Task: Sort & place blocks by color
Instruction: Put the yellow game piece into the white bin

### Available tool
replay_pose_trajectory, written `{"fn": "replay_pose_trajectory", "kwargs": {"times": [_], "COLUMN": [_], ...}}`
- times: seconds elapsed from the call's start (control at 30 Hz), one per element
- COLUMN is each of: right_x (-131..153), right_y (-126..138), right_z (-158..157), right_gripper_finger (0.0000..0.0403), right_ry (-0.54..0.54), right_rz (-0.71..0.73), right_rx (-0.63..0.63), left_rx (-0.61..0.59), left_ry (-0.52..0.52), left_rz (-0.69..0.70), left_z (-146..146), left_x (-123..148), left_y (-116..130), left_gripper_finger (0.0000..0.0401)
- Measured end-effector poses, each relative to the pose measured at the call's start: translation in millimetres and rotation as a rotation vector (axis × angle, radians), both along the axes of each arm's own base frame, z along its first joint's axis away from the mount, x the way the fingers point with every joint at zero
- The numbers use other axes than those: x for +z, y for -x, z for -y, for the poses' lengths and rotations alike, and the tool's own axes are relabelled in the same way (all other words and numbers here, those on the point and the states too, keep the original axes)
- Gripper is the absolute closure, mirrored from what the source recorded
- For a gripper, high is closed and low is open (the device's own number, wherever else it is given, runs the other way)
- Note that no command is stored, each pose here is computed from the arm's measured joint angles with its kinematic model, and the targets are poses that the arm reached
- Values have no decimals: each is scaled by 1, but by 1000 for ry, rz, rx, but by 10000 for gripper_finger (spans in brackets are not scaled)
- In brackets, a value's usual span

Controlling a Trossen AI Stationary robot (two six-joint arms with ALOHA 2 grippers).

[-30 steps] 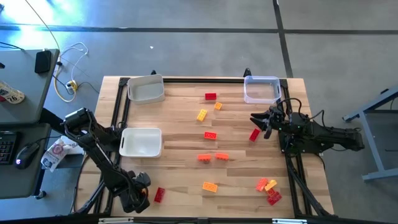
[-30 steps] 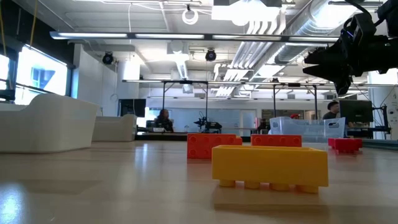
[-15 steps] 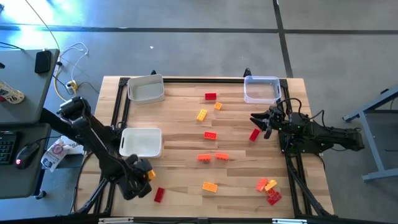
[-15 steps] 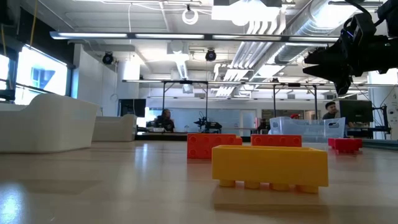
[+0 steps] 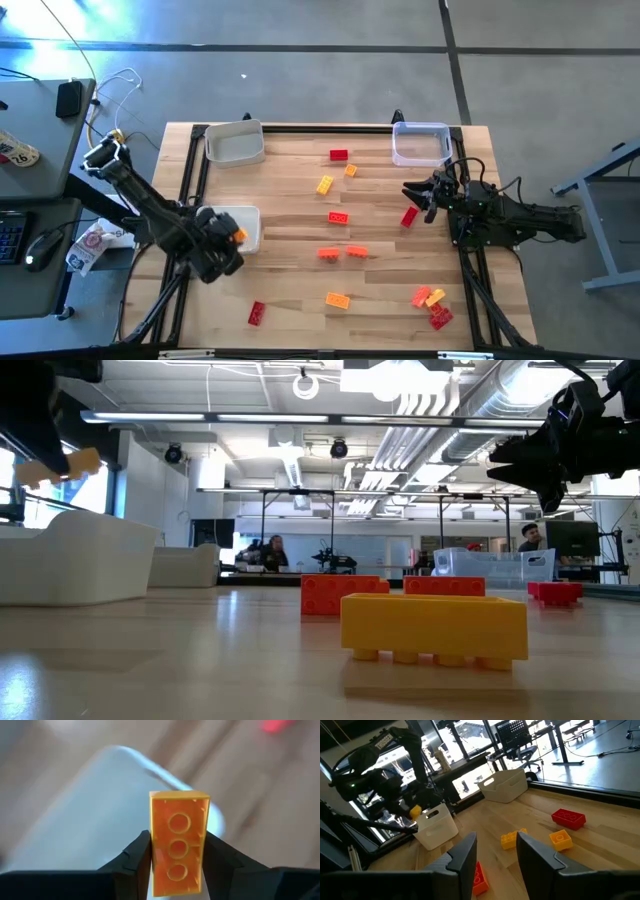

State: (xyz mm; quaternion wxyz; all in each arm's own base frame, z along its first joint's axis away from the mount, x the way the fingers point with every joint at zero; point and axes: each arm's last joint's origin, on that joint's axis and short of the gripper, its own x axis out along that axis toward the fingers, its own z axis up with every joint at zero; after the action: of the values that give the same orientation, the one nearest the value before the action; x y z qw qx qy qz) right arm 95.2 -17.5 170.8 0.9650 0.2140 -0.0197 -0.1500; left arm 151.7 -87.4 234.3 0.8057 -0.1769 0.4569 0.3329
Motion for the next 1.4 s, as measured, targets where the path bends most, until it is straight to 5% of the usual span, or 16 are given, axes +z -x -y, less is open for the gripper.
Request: {"fn": "replay_pose_trajectory", "kwargs": {"times": [0.17,0.6,0.93,1.27,1.4], "right_x": [0,0,0,0,0], "right_y": [0,0,0,0,0], "right_z": [0,0,0,0,0], "right_gripper_finger": [279,279,279,279,279], "right_ry": [0,0,-130,-147,-262], "right_rz": [-1,0,43,49,85], "right_rx": [0,-1,-5,-5,-8], "left_rx": [74,31,20,39,37], "left_ry": [-74,-24,89,152,178], "left_rz": [-110,-160,-190,-147,-170], "left_z": [-27,-57,-59,-56,-56], "left_x": [9,20,4,-8,-16], "left_y": [16,26,21,16,18], "left_gripper_finger": [287,286,285,284,284]}}
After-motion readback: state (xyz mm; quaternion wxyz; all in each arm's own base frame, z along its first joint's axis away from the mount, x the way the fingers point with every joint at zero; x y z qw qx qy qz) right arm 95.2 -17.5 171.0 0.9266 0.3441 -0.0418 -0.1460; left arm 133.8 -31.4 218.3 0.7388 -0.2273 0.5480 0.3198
